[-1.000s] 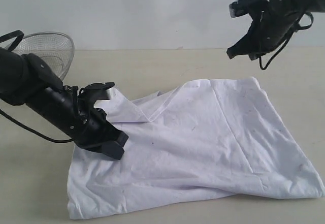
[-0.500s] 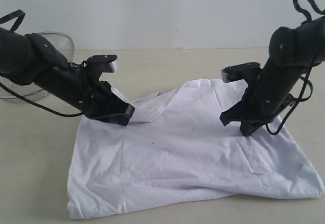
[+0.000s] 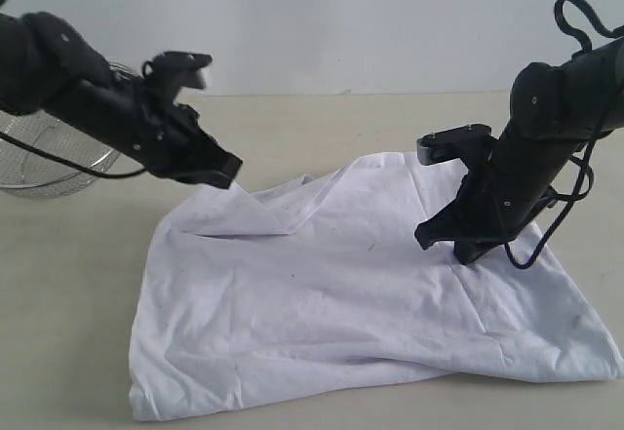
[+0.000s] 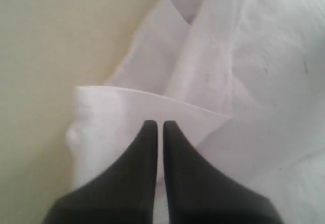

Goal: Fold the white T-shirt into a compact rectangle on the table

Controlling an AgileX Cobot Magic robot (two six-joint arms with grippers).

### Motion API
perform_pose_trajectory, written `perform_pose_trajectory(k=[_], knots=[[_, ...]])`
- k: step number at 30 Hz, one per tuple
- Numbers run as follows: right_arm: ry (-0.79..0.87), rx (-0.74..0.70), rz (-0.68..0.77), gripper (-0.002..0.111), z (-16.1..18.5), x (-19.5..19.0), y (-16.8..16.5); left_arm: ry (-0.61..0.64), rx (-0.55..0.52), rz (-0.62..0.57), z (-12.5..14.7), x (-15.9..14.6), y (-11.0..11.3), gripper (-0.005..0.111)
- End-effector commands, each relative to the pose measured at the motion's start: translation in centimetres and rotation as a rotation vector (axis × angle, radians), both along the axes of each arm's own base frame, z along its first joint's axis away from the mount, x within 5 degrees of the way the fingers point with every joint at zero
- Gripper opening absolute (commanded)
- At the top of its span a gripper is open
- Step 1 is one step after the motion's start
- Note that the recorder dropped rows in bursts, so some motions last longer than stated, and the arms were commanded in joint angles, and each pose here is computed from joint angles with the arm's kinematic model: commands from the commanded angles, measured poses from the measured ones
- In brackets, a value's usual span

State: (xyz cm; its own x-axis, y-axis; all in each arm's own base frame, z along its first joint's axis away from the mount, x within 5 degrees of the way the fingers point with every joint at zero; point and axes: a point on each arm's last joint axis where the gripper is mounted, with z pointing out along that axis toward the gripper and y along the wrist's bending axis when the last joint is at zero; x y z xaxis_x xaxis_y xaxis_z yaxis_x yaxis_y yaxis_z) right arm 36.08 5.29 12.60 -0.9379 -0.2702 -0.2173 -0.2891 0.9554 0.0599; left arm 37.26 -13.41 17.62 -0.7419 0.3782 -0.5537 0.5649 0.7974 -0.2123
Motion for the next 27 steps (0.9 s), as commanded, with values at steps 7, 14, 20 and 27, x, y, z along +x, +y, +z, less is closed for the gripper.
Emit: perform_pose_trajectory(k=[7,14,20,27], knots=[[-0.003,0.002,0.017,0.0,-0.3,-0.1,0.3,0.107,-0.127,0.006,2.5,3.1,6.7,0.005],[0.003,0.003,0.018,0.0,-0.3,-0.2,0.3,0.158,-0.146,0.004,1.1,5.1,6.3,0.006],[0.005,0.002,0.02,0.0,-0.3,-0.2,0.3,0.152,-0.087,0.006,-0.6,6.0,6.7,0.045],[0.005,0.002,0.02,0.0,-0.3,-0.2,0.3,0.2,-0.136,0.021,-2.2,6.3,5.3,0.062]])
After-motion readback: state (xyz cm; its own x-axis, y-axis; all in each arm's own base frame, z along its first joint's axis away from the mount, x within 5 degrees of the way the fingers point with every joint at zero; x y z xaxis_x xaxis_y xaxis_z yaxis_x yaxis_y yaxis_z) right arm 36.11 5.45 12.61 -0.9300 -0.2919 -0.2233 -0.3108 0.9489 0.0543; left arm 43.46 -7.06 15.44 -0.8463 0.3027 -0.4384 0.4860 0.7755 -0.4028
